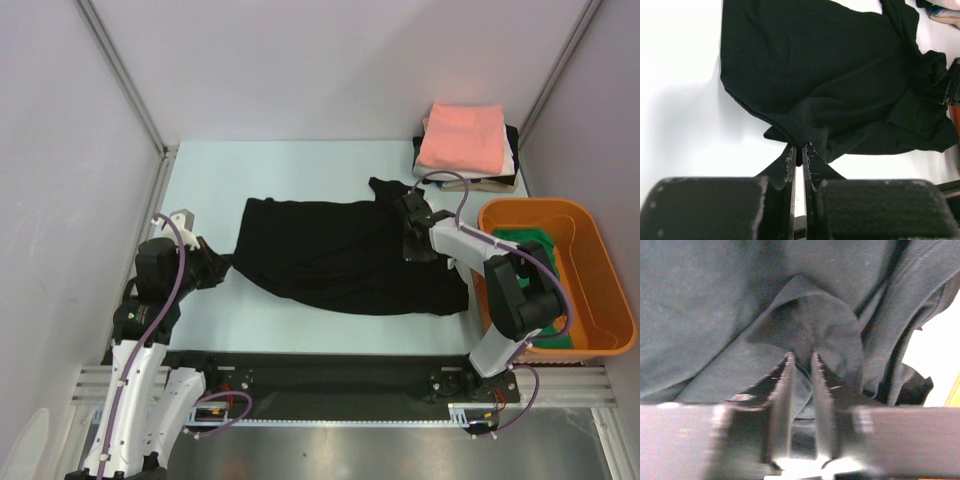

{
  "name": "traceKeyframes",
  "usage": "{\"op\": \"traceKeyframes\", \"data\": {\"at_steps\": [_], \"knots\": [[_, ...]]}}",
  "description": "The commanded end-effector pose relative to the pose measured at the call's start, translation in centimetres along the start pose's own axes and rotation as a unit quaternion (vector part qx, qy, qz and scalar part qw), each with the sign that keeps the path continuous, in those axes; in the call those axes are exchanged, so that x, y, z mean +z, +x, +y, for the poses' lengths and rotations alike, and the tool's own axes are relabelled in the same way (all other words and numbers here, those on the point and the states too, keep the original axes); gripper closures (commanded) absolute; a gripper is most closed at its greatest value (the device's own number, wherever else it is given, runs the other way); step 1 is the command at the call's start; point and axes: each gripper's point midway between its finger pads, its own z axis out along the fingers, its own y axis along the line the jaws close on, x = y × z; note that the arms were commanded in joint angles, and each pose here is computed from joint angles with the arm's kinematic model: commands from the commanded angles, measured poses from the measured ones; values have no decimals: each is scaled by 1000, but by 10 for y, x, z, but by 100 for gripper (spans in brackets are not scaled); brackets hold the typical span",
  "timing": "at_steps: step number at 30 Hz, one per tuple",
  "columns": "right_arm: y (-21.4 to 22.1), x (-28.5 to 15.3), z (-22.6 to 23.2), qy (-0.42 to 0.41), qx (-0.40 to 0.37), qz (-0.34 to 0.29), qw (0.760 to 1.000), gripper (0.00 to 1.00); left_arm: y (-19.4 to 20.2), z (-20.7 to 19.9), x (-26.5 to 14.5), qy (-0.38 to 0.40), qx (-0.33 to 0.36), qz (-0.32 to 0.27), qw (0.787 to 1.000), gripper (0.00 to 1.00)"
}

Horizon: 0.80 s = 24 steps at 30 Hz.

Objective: Fold and stack the t-shirts
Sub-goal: Flatten the tshirt out

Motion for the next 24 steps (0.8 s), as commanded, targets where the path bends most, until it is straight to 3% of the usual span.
{"op": "traceKeyframes", "data": {"at_steps": [1, 4, 10, 14, 18, 19, 24], "knots": [[-6, 4, -8, 5, 11, -8, 1000, 86, -10, -2, 1, 5, -4, -22, 1000, 92], [-10, -2, -8, -2, 13, -10, 1000, 100, -11, 0, 0, -1, -5, -26, 1000, 93], [-45, -64, -3, -50, 41, -64, 996, 100, -26, 8, -11, -37, -3, -54, 998, 100], [-71, -137, 3, -126, 74, -122, 982, 100, -70, -13, -47, -26, 3, -117, 993, 100], [-96, -228, -4, -192, 109, -210, 952, 100, -115, -30, -96, -29, 10, -189, 982, 100], [-104, -269, -14, -215, 123, -257, 934, 100, -124, -32, -109, -33, 13, -208, 977, 100], [-94, -361, -55, -244, 165, -354, 887, 100, -180, -48, -203, -53, 40, -346, 936, 100]]}}
